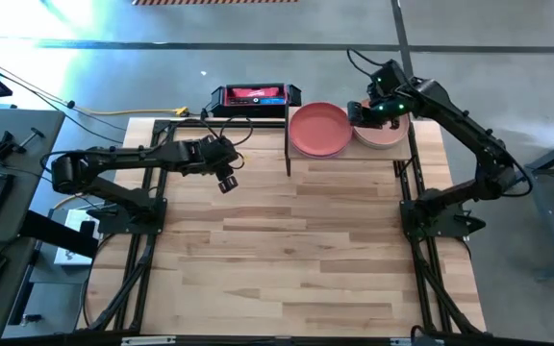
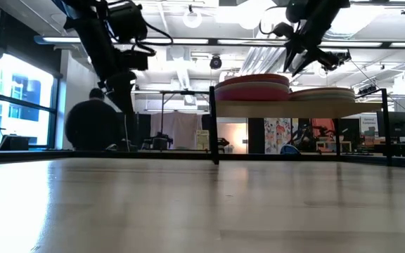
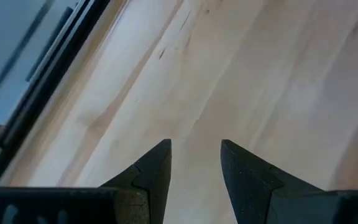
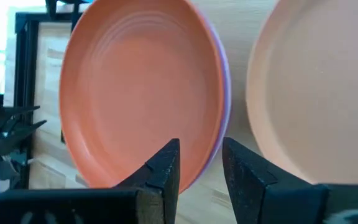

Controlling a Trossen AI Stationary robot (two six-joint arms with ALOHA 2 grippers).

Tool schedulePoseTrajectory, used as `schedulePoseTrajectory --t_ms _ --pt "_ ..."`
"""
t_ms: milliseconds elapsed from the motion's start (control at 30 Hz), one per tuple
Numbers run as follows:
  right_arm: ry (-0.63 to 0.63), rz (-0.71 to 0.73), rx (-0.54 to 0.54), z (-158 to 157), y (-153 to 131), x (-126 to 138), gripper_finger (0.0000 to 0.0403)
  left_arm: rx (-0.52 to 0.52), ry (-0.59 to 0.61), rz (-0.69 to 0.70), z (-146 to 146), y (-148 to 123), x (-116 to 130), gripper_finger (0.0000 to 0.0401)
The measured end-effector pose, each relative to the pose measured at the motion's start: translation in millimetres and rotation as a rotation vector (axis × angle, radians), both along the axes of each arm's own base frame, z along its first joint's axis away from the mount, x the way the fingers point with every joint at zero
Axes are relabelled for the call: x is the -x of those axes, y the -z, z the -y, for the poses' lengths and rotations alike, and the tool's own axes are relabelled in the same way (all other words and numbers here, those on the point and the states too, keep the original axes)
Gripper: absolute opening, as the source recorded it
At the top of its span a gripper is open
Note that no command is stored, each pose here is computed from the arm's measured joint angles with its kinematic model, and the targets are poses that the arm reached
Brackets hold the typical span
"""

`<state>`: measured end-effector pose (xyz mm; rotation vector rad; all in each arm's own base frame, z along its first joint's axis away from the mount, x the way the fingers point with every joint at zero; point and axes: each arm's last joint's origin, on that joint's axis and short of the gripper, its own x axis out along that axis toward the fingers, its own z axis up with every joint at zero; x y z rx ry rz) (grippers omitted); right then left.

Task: Place and stack plates onto a shelf
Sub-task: Return to Home Position

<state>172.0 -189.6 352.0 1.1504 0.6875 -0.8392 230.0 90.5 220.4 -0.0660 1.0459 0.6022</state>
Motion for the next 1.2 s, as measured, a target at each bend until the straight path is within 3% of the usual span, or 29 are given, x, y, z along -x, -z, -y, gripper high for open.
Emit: schedulePoseTrajectory --t_ms 233,467,667,1033,1200 --pt "-0.104 -0.015 0.092 -17 -9 -1 0.0099 0.01 -0.044 0.159 8 -31 20 0.0129" --pt "-0.118 -0.095 0.299 -49 -28 1 0.0099 -0.022 -0.084 0.367 21 -70 58 0.0129" --pt "-0.16 -0.081 0.402 -80 -41 2 0.0099 -0.072 -0.079 0.516 35 -94 96 0.0129" --pt "-0.234 -0.089 0.552 -131 -46 -12 0.0099 -0.087 -0.114 0.746 57 -63 158 0.0129" --pt "-0.297 -0.049 0.587 -147 -20 -30 0.0099 -0.118 -0.094 0.837 62 -47 173 0.0129"
